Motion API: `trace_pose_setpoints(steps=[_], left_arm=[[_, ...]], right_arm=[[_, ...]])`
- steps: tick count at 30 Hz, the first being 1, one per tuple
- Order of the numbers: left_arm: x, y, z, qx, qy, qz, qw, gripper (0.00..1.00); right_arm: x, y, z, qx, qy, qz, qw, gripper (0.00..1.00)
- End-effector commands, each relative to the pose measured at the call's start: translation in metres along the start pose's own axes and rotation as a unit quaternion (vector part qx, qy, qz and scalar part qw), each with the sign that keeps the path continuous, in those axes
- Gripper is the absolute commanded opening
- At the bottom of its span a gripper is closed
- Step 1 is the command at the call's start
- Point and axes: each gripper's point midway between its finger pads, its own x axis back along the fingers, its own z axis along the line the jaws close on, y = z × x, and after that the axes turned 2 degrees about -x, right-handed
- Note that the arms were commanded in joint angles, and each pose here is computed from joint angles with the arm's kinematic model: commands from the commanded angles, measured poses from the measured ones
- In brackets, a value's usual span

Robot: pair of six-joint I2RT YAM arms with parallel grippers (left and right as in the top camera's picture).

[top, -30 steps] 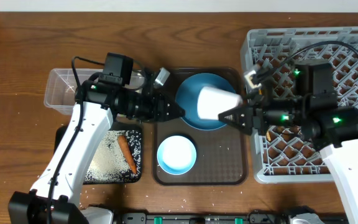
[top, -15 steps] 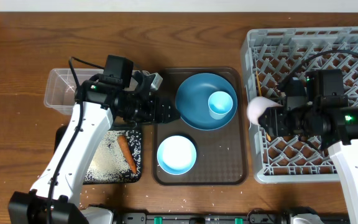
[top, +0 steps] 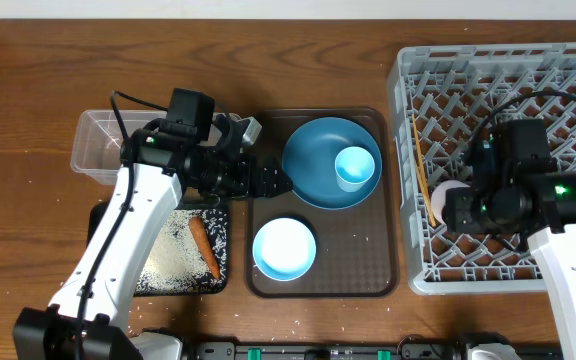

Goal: Sort waste into correct bins and load items into the dishwasher rack
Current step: 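Open the left gripper and carry the pink cup right over the rack, then lower the pink cup upside down into the rack with the right gripper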

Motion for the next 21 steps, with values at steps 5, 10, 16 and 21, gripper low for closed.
trace_pose_setpoints(steps=[5,10,16,21], left_arm=[[0.0,-0.001,0.004,-0.002,0.007,0.001,1.0,0.94],[0.0,-0.001,0.004,-0.002,0.007,0.001,1.0,0.94],[0.0,-0.001,0.004,-0.001,0.007,0.001,1.0,0.94],[0.0,-0.001,0.004,-0.002,0.007,0.001,1.0,0.95]], right_arm=[[-0.001,-0.003,-0.016,-0.031,-0.037,0.003,0.999,0.19],[-0.009,-0.012,-0.017,-0.042,-0.04,0.021,0.998,0.19],[-0.022,-0.023,-0.012,-0.044,-0.027,0.042,0.998,0.19],[-0.037,-0.026,-0.01,-0.044,-0.019,0.046,0.998,0.19]])
